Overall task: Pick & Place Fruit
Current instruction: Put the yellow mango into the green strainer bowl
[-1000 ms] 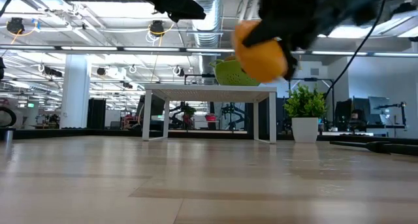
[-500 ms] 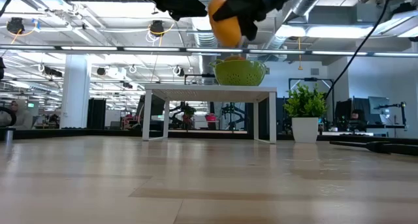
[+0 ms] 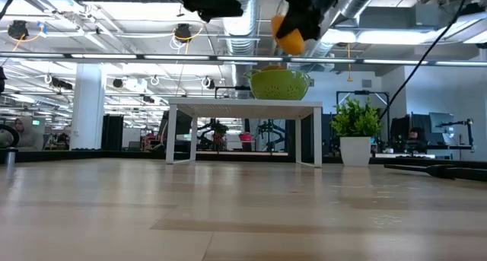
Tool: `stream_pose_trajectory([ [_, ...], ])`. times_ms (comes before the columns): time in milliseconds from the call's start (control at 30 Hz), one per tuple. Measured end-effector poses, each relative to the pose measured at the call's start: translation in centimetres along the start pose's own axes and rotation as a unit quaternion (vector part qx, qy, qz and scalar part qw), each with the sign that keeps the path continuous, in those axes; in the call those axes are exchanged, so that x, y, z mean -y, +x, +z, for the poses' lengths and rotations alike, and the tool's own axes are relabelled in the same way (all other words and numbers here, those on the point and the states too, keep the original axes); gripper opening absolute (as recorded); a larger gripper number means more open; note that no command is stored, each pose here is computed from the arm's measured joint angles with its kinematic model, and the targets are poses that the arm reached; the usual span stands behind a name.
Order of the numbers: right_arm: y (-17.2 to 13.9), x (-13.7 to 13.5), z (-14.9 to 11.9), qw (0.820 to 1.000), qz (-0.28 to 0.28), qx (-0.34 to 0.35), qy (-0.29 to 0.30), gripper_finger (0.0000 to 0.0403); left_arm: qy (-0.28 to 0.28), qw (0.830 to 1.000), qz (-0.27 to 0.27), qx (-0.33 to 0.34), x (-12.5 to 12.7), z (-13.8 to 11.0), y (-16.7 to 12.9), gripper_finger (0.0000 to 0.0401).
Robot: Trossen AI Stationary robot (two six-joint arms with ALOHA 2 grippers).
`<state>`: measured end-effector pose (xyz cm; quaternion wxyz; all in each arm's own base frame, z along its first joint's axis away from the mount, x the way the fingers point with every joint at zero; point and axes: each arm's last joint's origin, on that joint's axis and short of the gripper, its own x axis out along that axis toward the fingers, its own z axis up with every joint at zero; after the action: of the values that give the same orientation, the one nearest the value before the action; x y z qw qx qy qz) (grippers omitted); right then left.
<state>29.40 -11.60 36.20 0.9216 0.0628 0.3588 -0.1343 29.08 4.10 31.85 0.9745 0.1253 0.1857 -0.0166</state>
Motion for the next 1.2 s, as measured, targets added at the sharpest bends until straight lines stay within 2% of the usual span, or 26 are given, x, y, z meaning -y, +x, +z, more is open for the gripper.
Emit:
stream_pose_trajectory([
  [200, 0.1, 3.9, -0.3, 0.996, -0.045, 0.000, 0.075, 0.0235, 0.001, 1.000, 0.002, 0.006, 0.0, 0.1, 0.0, 0.0135],
  [300, 0.0, 5.2, -0.4, 0.994, -0.060, 0.004, 0.091, 0.0235, 0.001, 1.000, 0.002, 0.006, 0.0, 0.1, 0.0, 0.0135],
  [500, 1.2, 5.5, -0.1, 0.994, -0.058, 0.011, 0.090, 0.0235, 0.001, 1.000, 0.003, 0.009, -0.1, 0.2, 0.0, 0.0135],
  [700, 3.1, 5.6, -0.6, 0.995, -0.055, -0.021, 0.079, 0.0235, 0.002, 1.000, 0.004, 0.012, -0.1, 0.2, 0.0, 0.0135],
  [967, 2.9, 5.8, -0.7, 0.994, -0.058, -0.020, 0.085, 0.0237, 0.002, 1.000, 0.005, 0.016, -0.1, 0.3, 0.0, 0.0135],
  [1200, 2.9, 5.8, -0.7, 0.995, -0.056, -0.022, 0.085, 0.0261, 0.002, 1.000, 0.005, 0.018, -0.1, 0.3, 0.0, 0.0135],
])
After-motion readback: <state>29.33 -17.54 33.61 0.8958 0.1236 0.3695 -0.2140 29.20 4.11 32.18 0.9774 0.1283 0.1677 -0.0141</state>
